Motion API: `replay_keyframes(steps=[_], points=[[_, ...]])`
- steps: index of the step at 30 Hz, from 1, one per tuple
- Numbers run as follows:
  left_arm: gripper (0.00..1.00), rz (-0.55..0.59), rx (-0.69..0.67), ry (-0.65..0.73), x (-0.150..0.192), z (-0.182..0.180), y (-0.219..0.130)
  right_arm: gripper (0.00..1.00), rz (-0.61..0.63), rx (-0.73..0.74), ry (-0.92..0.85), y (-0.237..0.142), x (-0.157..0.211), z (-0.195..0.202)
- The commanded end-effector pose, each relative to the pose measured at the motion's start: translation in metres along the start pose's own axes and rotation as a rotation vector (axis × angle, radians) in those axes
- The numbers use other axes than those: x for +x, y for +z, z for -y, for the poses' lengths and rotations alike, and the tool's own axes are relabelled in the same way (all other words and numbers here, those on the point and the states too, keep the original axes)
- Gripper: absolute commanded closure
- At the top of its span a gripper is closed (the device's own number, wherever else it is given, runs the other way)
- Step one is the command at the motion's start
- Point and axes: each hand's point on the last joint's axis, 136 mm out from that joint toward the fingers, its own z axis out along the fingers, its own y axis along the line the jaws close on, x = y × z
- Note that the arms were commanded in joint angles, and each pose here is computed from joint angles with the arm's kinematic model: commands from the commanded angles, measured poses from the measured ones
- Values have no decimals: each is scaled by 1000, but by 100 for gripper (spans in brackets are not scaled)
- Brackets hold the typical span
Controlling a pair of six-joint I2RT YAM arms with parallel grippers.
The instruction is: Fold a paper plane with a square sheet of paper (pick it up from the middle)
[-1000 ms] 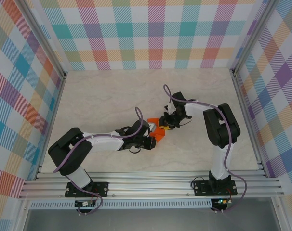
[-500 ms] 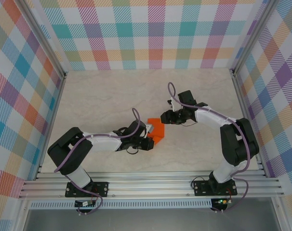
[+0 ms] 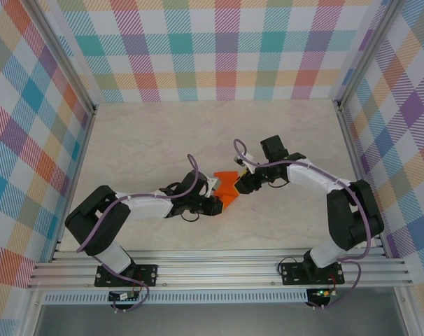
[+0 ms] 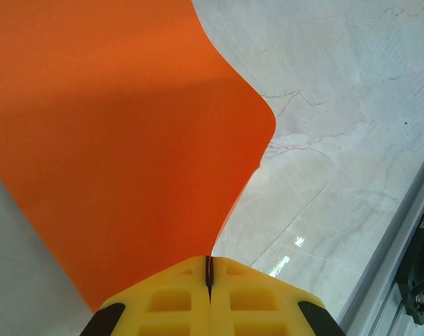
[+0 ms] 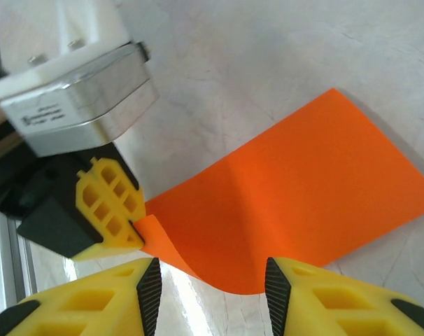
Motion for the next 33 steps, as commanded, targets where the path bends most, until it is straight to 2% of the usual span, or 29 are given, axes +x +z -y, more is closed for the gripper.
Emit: replay_keyframes(steps=[1, 6, 16, 33], points=[[97, 20, 33, 22, -6, 4, -8, 54, -24, -78, -176, 8, 3, -22], [97, 30, 32, 19, -6, 2, -11, 54, -110, -34, -219, 18, 15, -14], [96, 20, 49, 22, -3, -5, -17, 55, -173, -11, -337, 34, 22, -13], [95, 22, 77, 20, -3, -8, -17, 59, -213, -170, -378, 50, 18, -31]])
